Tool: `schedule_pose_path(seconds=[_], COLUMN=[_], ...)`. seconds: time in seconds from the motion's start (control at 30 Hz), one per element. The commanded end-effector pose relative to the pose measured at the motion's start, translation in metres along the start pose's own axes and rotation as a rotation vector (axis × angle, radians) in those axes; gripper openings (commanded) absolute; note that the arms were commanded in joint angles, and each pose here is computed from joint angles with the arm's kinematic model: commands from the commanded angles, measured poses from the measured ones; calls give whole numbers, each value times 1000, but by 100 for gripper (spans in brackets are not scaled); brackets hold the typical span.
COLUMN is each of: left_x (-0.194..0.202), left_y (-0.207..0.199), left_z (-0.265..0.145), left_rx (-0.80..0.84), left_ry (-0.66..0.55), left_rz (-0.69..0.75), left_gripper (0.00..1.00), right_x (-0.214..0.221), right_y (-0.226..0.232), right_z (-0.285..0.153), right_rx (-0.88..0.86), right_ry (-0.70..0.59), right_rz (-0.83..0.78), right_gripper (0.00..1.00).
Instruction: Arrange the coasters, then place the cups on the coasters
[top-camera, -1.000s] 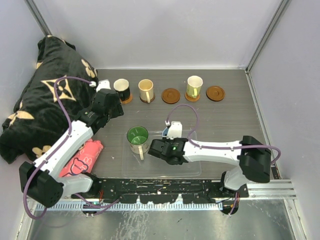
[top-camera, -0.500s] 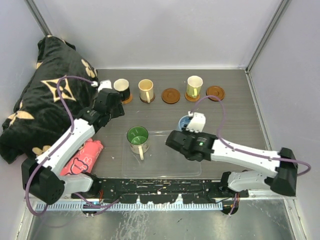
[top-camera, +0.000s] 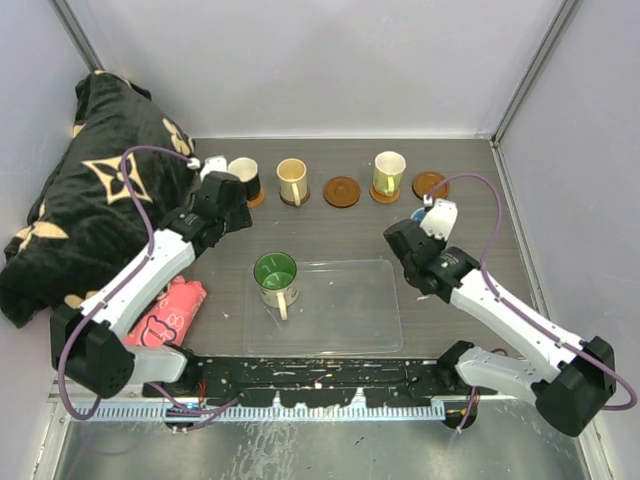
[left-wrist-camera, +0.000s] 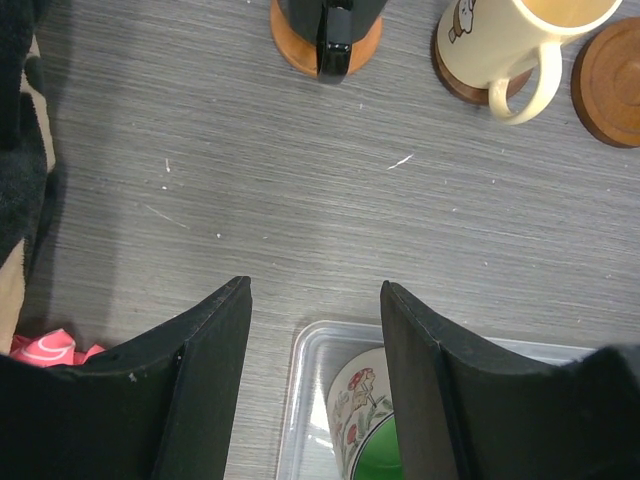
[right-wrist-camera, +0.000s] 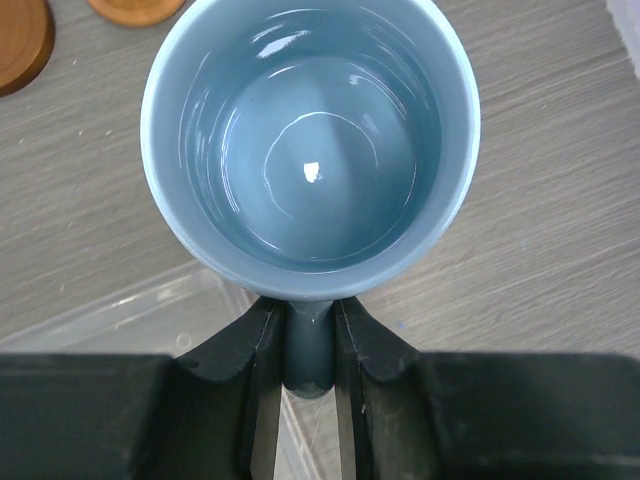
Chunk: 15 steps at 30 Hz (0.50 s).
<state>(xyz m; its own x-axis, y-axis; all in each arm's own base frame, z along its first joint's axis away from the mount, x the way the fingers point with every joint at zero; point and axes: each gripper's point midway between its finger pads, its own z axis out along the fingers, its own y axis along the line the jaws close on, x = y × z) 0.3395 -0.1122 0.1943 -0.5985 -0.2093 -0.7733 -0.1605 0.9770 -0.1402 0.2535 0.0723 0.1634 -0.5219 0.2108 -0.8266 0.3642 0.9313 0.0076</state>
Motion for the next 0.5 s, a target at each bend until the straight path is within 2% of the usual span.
schedule_pose_path(seconds=[0.0,0.47], left_x=[-19,-28], left_y=[-6,-6], left_z=[0,3], left_rx=[0,-21], left_ry=[-46,-65], left_rz=[-8,6], left_gripper=[56,56], right_x=[-63,-125], right_y=[8,13], right_z=[18,111], right_rx=[-32,-118], right_ry=[-160,-208], right_rz=[54,65], right_gripper=[1,1])
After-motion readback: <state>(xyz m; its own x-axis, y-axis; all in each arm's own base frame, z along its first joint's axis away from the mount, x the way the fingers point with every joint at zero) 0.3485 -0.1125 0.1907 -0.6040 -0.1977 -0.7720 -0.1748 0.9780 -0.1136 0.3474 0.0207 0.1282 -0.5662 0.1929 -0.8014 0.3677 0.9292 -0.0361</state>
